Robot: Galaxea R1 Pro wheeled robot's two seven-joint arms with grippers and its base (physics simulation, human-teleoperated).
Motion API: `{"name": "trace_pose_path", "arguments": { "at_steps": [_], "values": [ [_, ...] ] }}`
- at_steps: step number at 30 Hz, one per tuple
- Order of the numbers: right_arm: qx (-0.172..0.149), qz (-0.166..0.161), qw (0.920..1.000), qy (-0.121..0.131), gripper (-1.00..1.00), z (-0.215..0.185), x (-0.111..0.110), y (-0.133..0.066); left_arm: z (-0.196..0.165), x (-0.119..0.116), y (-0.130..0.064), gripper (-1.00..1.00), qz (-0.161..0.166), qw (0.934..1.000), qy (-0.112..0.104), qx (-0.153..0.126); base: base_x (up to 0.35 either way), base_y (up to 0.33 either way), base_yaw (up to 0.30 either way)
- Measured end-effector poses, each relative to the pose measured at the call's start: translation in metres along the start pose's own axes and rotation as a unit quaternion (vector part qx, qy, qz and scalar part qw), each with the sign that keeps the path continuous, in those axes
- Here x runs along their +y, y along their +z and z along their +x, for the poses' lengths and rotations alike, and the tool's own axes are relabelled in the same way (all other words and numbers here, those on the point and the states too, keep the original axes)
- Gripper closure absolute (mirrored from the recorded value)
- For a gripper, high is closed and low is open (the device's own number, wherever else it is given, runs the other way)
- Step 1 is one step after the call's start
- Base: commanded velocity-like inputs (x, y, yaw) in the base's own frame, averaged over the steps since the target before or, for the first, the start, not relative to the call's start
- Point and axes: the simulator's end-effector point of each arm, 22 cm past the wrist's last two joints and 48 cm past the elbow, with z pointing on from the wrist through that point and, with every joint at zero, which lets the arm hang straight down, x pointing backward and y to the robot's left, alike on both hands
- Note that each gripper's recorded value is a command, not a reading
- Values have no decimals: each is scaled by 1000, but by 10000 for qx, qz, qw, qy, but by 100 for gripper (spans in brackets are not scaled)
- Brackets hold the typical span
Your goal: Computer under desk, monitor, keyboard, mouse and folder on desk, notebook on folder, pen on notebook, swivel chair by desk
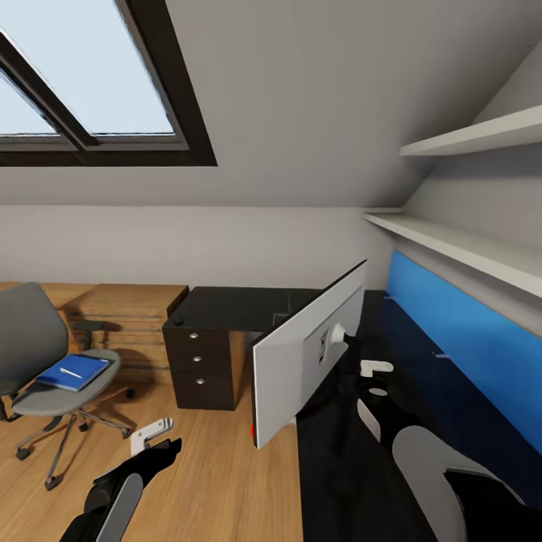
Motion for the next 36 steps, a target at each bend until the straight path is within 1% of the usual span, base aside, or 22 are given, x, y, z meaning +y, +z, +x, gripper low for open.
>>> {"name": "trace_pose_path", "arguments": {
  "at_steps": [36],
  "values": [
    [0, -6, 10000, -16, -100, 0, 0, 0, 1, -1, 0, -100, 16, 10000, 14, 28, 49, 0, 0]
  ]
}}
